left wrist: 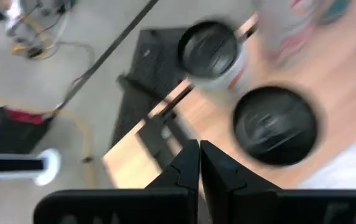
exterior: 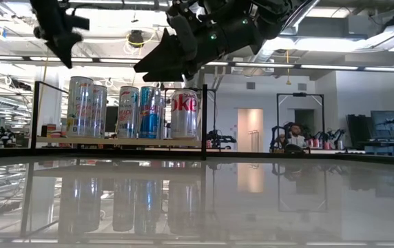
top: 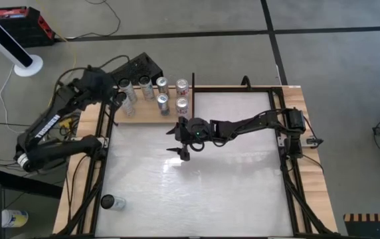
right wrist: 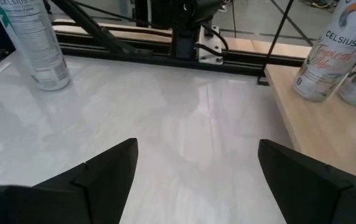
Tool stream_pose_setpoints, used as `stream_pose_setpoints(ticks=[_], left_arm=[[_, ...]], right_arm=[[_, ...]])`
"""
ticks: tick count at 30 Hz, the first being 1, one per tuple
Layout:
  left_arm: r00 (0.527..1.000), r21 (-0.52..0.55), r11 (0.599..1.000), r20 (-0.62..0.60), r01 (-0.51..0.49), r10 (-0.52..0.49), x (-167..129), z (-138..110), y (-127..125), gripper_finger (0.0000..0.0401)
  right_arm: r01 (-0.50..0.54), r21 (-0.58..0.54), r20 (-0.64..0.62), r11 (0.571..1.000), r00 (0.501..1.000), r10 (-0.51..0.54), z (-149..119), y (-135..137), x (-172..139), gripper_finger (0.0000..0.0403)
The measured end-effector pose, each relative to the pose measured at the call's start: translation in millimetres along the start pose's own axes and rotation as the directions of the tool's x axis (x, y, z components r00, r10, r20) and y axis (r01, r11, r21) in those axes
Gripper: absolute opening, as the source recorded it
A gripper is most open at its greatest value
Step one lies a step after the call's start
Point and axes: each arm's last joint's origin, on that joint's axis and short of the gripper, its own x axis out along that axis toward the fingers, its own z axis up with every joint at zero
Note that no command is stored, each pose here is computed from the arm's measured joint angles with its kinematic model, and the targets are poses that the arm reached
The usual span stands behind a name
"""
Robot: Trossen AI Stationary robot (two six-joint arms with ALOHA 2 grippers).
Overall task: Place canned beverage on shelf
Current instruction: Put the yellow soda can on the shelf aligned with the other yellow soda can
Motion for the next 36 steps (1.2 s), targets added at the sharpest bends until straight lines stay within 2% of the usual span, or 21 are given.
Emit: stream_pose_setpoints(ticks=[4, 8, 12, 17, 23, 36], left_arm=[[0.997, -0.045, 0.996, -0.025, 0.072, -0.073, -1.9, 5.7, 1.0, 0.0000], [0.993, -0.026, 1.000, -0.115, 0.014, -0.017, 6.1, 6.4, -1.4, 0.0000], [0.988, -0.012, 1.000, -0.150, -0.029, 0.027, 12.0, 10.4, -9.0, 0.0000], [0.982, -0.009, 1.000, -0.187, 0.006, -0.007, 23.1, 15.1, -16.4, 0.0000], [0.972, 0.027, 1.000, -0.236, -0.010, 0.016, 39.4, 20.9, -22.1, 0.0000], [0.985, 0.070, 0.997, -0.170, 0.023, -0.011, 45.2, 30.2, -24.0, 0.0000]], right_arm=[[0.002, -0.007, 0.002, 1.000, 1.000, -0.002, 0.1, -0.7, 0.0, 0.0356], [0.003, -0.007, 0.004, 1.000, 1.000, -0.003, 0.3, -0.9, 0.0, 0.0356], [-0.003, -0.009, 0.001, 1.000, 1.000, 0.003, 0.2, 1.5, 0.1, 0.0356], [-0.007, -0.011, -0.001, 1.000, 1.000, 0.007, 0.1, 3.2, 0.1, 0.0356], [-0.007, -0.011, -0.007, 1.000, 1.000, 0.007, -0.4, 3.1, 0.1, 0.0356], [-0.008, -0.024, -0.026, 1.000, 1.000, 0.007, -2.3, 2.4, 0.1, 0.0356]])
